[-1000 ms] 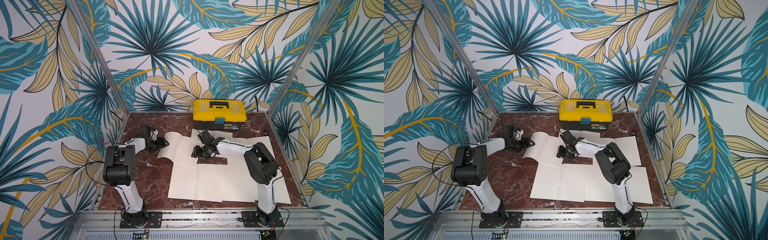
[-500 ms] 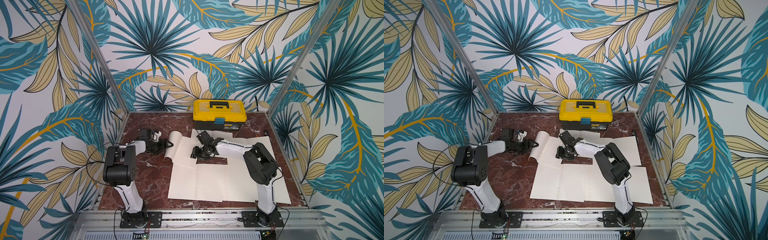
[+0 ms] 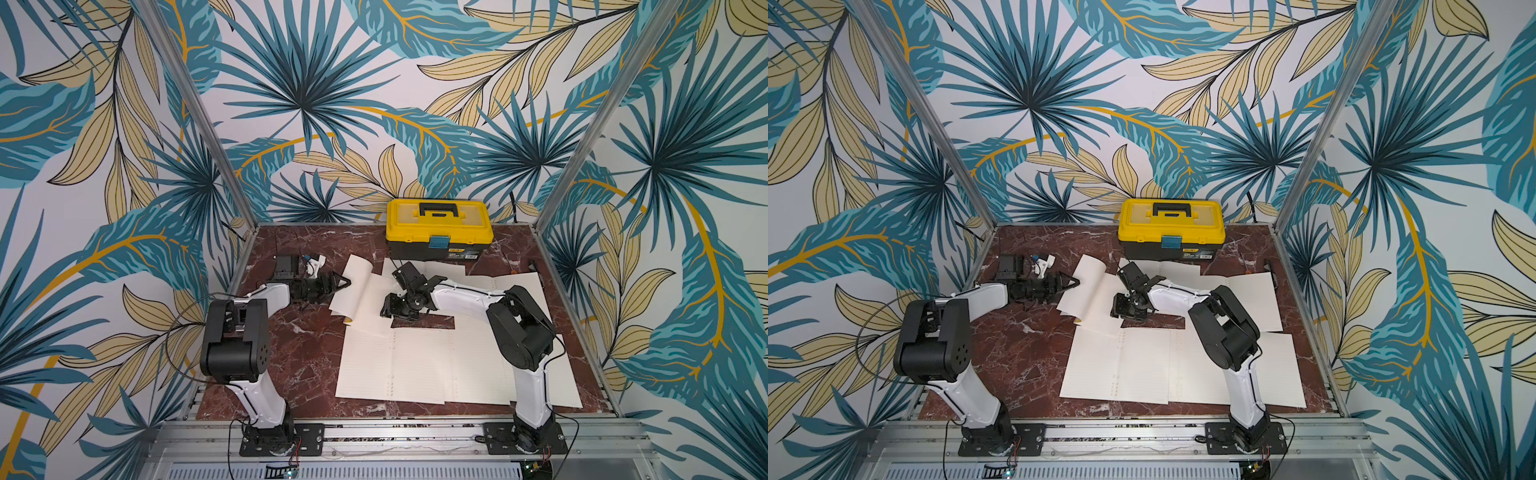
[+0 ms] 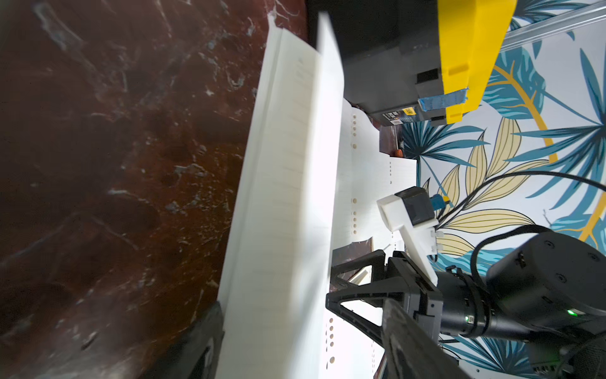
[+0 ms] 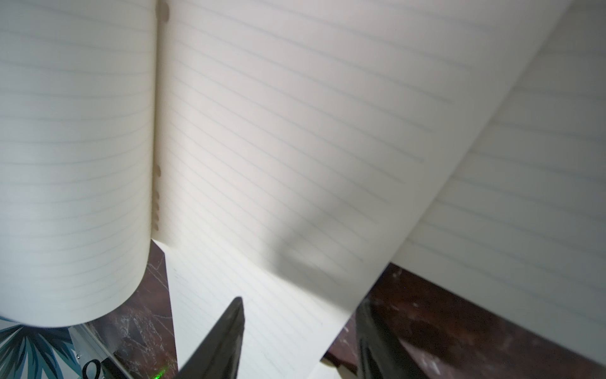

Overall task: Close the notebook
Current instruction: Close the notebook at the center of the board.

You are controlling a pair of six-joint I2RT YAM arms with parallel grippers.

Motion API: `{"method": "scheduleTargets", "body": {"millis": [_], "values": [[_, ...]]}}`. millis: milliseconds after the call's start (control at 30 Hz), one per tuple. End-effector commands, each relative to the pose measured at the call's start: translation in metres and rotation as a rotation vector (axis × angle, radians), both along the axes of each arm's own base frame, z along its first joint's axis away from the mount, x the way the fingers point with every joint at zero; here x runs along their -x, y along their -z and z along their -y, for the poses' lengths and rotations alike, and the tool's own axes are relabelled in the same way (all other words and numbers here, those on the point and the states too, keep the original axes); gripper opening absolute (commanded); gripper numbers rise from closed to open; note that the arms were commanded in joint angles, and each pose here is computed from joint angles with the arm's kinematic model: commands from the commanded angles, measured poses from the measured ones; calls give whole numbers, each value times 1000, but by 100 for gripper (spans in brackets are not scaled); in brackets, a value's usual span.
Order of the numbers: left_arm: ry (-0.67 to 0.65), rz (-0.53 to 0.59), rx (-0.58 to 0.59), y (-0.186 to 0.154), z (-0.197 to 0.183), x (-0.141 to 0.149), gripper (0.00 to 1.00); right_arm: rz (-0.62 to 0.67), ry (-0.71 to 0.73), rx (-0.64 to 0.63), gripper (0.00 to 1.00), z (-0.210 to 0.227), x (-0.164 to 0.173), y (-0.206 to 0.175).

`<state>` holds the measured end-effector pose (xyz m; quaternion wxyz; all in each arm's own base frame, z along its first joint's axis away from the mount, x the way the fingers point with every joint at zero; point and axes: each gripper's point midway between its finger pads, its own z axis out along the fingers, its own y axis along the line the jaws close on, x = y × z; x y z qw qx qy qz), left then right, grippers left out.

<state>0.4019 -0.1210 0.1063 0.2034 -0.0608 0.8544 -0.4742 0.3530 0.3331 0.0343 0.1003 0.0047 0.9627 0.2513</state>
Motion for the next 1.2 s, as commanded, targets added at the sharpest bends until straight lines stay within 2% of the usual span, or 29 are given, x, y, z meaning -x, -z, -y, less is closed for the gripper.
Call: {"method": "scheduleTargets", "body": {"millis": [0, 267, 500, 800, 1167], "values": [[52, 4, 46, -8, 14, 9, 78, -31, -21, 3, 55, -6, 9, 16], [111, 31, 79, -18, 34, 14, 78, -17, -20, -4, 55, -5, 8, 11], [153, 93, 113, -41, 45, 20, 79, 5, -18, -7, 55, -3, 9, 4], [154, 129, 33, -54, 47, 25, 80, 79, 14, 10, 56, 15, 12, -26], [172, 185, 8, -67, 56, 30, 81, 138, 38, 36, 61, 30, 14, -53]]}}
